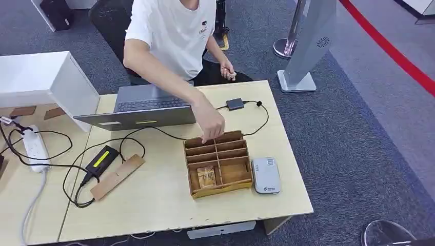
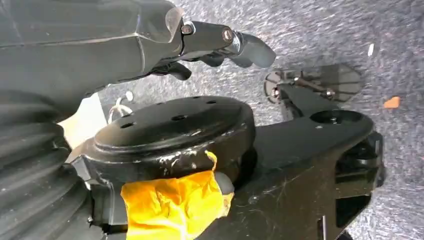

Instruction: Pass the card to the sensor for recognition and then transmit it.

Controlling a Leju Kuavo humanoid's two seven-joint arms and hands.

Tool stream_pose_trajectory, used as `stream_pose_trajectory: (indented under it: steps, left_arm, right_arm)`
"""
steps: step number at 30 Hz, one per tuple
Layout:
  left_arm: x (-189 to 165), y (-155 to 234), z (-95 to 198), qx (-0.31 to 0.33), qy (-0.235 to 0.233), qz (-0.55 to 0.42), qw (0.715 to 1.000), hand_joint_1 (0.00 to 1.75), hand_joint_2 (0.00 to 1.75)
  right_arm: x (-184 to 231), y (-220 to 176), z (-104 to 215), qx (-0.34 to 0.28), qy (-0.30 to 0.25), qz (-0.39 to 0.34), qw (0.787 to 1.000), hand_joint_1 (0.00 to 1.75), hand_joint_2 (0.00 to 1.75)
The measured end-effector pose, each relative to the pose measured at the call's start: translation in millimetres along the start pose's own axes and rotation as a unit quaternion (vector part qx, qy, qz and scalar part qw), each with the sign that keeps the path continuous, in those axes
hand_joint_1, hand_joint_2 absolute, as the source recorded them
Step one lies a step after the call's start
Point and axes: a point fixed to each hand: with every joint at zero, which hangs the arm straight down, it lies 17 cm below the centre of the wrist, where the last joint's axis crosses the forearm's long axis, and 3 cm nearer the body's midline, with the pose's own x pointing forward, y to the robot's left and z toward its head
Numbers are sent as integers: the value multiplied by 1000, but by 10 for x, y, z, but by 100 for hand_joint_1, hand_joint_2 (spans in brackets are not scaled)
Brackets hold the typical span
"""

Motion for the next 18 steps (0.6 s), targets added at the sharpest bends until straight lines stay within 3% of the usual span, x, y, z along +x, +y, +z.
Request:
stream_pose_trajectory:
  steps: [12,18]
  left_arm:
    - [-20,6,0,3,8,-1,1000,0,175]
    - [-22,37,-4,11,10,-6,1000,0,175]
  right_arm:
    - [597,974,586,87,-34,51,994,0,175]
    - [664,1331,795,158,-40,69,984,0,175]
